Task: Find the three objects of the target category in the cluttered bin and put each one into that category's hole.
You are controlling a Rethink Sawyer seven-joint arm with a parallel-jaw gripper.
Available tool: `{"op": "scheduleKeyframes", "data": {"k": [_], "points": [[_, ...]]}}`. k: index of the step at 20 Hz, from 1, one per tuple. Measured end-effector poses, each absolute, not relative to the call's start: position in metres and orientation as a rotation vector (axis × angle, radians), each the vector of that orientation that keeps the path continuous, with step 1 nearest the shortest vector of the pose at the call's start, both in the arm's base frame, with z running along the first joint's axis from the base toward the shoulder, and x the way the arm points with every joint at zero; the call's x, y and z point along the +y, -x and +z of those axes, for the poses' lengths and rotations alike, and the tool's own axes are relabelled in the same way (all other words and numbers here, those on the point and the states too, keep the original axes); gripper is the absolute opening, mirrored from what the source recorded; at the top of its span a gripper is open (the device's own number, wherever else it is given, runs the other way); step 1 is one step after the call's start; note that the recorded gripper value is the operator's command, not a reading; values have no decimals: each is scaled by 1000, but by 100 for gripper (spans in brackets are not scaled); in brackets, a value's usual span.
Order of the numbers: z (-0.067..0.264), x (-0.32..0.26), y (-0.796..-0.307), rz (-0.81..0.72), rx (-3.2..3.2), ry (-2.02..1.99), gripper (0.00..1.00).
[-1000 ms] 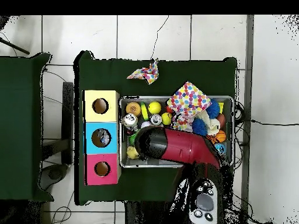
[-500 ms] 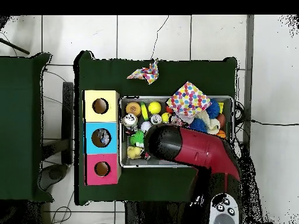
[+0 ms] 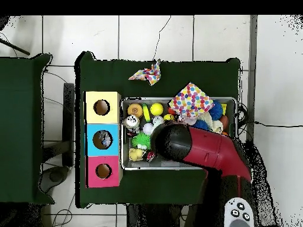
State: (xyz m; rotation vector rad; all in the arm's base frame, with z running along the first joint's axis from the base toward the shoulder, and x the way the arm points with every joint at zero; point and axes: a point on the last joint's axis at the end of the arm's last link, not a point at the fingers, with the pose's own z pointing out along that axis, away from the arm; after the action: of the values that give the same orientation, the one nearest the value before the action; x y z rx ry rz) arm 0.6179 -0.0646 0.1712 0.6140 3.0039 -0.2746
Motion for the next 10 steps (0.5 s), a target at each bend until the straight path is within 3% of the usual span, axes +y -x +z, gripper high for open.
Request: {"op": "scheduleKeyframes", "data": {"k": [10], "points": [[209,-91,-616,-223,3035,-713,0]]}}
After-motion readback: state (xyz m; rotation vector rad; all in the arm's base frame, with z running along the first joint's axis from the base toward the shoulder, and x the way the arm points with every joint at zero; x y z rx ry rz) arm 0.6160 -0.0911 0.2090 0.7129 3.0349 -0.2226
